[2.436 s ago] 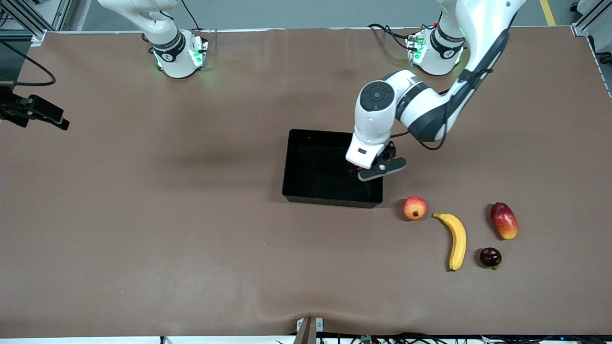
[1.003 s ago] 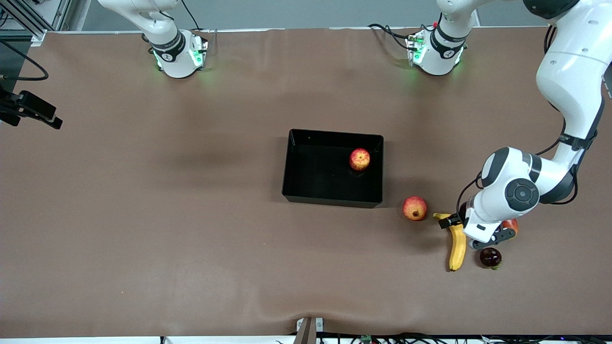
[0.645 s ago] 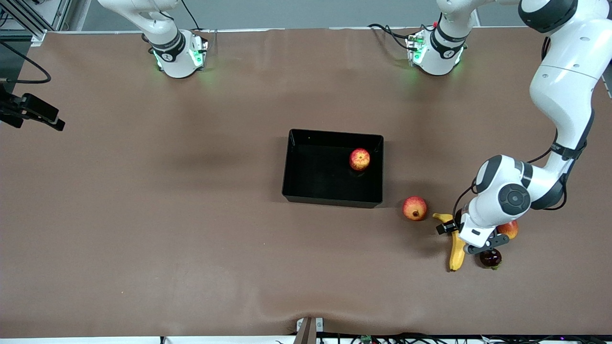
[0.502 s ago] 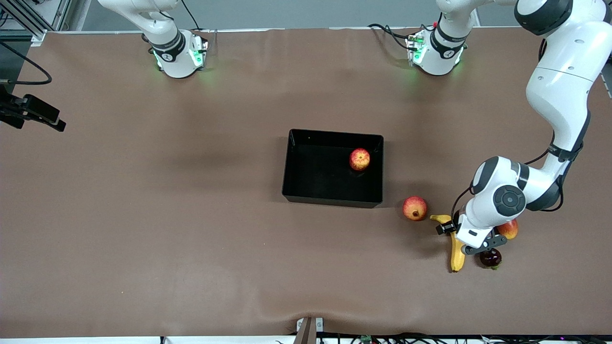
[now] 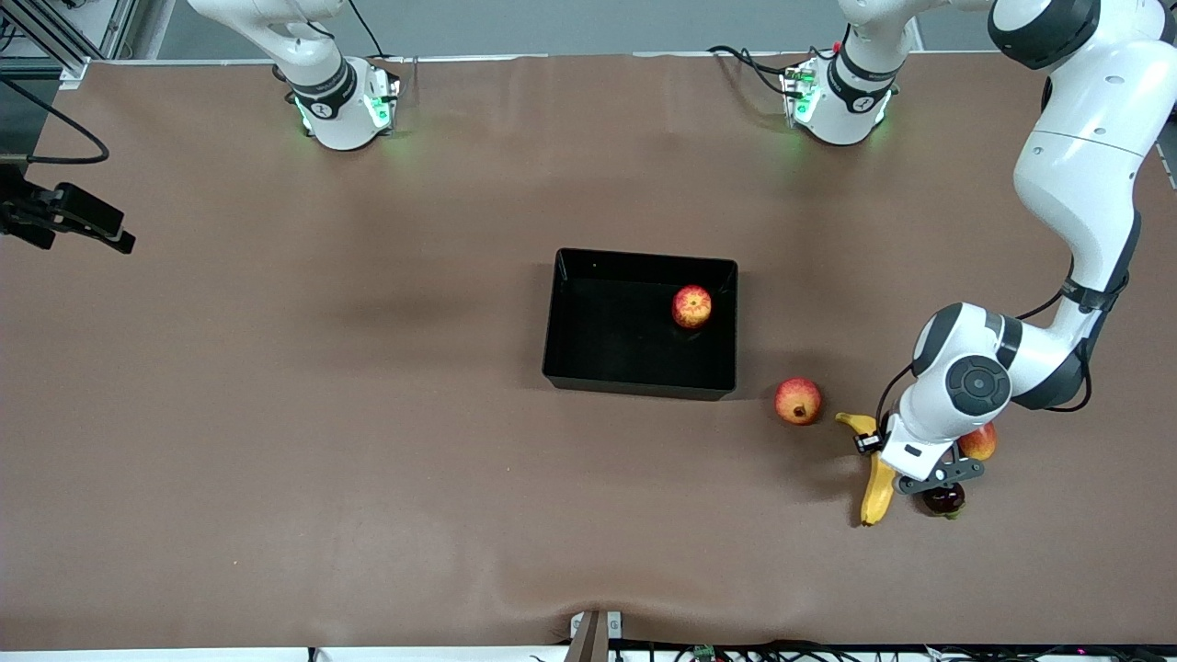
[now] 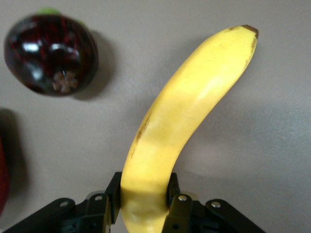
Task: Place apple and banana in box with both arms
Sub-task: 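Lift the banana with the left gripper and carry it over the box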
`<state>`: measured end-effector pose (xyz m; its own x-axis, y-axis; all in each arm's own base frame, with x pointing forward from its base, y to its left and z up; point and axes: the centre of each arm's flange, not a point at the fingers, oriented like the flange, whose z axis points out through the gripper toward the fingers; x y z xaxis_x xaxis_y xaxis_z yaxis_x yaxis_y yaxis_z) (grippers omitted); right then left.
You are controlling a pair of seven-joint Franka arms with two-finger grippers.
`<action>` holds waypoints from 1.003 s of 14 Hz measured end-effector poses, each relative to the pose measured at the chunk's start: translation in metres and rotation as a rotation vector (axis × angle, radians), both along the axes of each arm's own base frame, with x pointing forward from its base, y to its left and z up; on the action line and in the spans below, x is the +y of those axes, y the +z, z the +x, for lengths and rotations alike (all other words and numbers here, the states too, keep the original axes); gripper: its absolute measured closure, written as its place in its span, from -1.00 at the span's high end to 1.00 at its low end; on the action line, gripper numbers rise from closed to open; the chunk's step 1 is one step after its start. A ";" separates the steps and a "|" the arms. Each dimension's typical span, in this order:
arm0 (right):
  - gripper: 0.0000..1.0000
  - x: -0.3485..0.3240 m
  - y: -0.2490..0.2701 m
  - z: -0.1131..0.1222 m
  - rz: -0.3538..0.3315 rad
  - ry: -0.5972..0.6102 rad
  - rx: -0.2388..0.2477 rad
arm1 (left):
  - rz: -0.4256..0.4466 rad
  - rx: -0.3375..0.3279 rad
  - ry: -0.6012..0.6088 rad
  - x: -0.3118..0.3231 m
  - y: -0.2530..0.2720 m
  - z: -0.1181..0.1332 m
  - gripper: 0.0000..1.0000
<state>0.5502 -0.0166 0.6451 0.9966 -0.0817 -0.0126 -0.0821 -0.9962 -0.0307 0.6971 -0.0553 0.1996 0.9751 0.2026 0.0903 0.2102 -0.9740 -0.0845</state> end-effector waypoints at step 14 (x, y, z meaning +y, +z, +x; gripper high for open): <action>1.00 0.011 0.000 0.000 0.000 0.020 0.000 | 0.039 0.123 -0.231 -0.143 0.147 -0.045 -0.19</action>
